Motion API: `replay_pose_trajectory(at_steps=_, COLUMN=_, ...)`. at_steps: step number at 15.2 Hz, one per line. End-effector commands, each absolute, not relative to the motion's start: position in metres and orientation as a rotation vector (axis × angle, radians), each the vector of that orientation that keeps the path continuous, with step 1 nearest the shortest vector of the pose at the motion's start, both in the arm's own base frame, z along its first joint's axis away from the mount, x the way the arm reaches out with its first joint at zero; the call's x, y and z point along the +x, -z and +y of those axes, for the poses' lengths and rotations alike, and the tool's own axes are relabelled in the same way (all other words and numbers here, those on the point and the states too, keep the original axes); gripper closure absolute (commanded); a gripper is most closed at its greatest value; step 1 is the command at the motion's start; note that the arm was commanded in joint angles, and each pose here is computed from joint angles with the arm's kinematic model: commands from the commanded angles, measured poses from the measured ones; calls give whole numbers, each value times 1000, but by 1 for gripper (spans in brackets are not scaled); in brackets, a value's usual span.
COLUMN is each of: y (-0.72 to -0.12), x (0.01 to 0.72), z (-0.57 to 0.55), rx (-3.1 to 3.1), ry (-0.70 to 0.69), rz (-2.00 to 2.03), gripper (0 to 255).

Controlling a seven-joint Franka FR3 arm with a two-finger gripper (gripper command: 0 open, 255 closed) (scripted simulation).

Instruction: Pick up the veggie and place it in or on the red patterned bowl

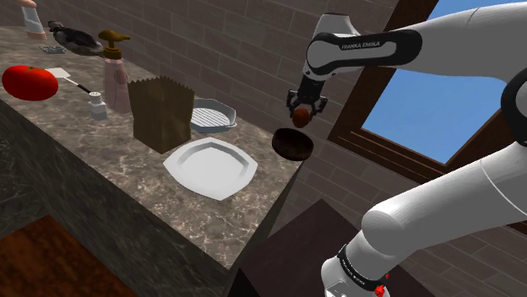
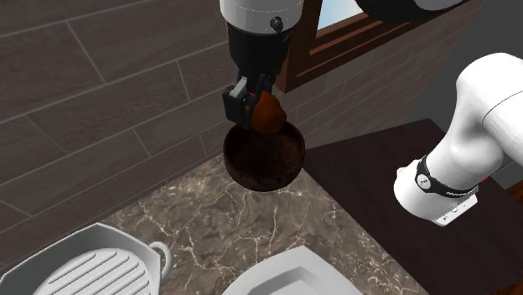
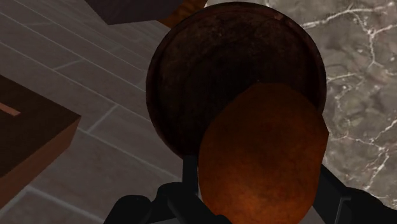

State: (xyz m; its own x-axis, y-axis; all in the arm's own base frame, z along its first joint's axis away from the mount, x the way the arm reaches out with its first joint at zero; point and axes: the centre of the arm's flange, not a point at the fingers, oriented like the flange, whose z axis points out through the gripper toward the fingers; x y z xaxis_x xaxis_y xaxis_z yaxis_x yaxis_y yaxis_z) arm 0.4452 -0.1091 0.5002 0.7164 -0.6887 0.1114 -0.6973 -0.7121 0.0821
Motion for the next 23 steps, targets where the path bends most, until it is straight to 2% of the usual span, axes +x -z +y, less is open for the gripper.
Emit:
replay_pose_trajectory(at_steps=1, y=-489, x=445, z=-109, rx=2800, ry=-110, rz=-1135, gripper=255)
replay_pose_trajectory(at_steps=10, y=-440, x=445, z=-109, rx=2800, ry=-110, rz=-1135, gripper=255)
replay_pose_trajectory(at_steps=18, y=-440, x=445, z=-109, rx=2800, ry=-110, rz=-1135, gripper=255)
replay_pose_trajectory(at_steps=19, y=-440, x=445, z=-109, rx=2800, ry=-110, rz=-1135, gripper=0)
replay_pose_trajectory(at_steps=23, y=-440, x=445, z=-109, rx=2800, ry=-110, rz=-1135, gripper=0)
